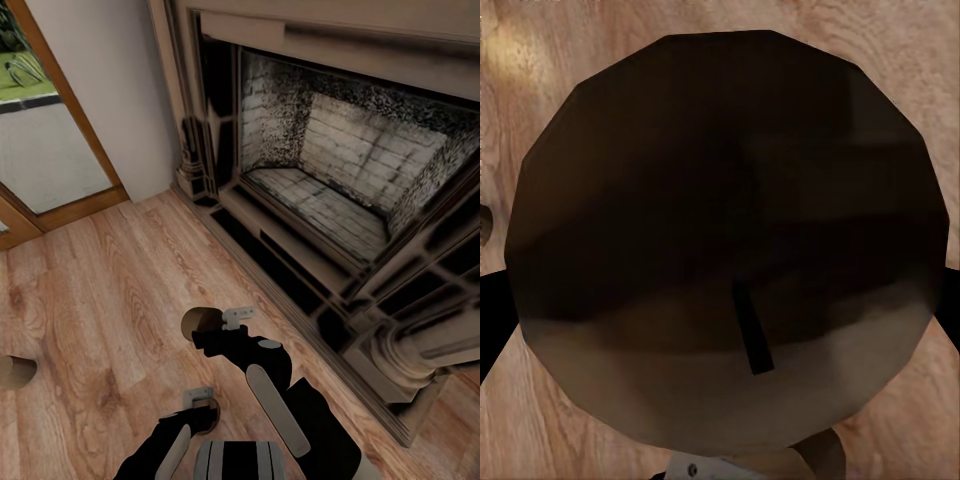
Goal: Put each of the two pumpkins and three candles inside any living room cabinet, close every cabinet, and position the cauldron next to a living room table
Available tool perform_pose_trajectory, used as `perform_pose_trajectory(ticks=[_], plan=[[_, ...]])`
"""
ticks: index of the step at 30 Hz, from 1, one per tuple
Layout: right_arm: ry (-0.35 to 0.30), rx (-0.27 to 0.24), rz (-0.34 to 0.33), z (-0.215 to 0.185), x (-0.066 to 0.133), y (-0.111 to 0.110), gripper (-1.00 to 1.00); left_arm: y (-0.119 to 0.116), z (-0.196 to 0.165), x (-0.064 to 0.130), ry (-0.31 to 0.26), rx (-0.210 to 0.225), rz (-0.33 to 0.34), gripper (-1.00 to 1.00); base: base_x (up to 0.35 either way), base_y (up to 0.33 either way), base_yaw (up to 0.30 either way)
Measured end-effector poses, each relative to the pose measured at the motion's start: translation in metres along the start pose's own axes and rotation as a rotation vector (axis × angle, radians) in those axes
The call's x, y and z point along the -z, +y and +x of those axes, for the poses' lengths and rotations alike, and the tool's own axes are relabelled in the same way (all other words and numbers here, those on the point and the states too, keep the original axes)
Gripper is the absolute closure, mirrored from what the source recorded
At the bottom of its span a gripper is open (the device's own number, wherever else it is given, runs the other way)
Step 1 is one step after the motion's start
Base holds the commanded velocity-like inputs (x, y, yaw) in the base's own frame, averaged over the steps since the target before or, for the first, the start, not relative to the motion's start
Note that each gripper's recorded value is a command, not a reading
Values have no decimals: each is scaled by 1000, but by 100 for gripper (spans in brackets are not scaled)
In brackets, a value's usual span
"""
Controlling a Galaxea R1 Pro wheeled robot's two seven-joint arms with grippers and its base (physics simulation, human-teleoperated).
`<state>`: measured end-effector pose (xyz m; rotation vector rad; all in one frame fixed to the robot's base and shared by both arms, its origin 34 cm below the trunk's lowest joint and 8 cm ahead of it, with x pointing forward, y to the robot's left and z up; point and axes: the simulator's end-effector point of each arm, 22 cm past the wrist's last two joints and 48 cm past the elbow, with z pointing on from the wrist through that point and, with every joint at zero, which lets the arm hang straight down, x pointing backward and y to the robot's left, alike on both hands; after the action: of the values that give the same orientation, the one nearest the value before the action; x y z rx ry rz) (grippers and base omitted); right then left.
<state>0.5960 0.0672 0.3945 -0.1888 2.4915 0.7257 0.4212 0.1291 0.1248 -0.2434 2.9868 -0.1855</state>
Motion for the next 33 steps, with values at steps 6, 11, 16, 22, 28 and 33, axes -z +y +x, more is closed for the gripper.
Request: perform_pose_trajectory(ticks=[6,11,16,22,28,33], plan=[[3,-1,2,2,-1,-1,100,0,0,0,0,0,0,-100,0,0,0],[4,-1,4,2,-1,-1,100,0,0,0,0,0,0,-100,0,0,0],[12,-5,3,6,-4,-3,100,1,4,-2,8,1,-1,-100,0,0,0],[20,-10,3,9,-7,-5,100,1,7,-5,16,2,-1,-100,0,0,0],[20,-10,3,9,-7,-5,100,1,7,-5,16,3,-2,-100,0,0,0],[20,-10,3,9,-7,-5,100,2,7,-5,16,3,-2,-100,0,0,0]])
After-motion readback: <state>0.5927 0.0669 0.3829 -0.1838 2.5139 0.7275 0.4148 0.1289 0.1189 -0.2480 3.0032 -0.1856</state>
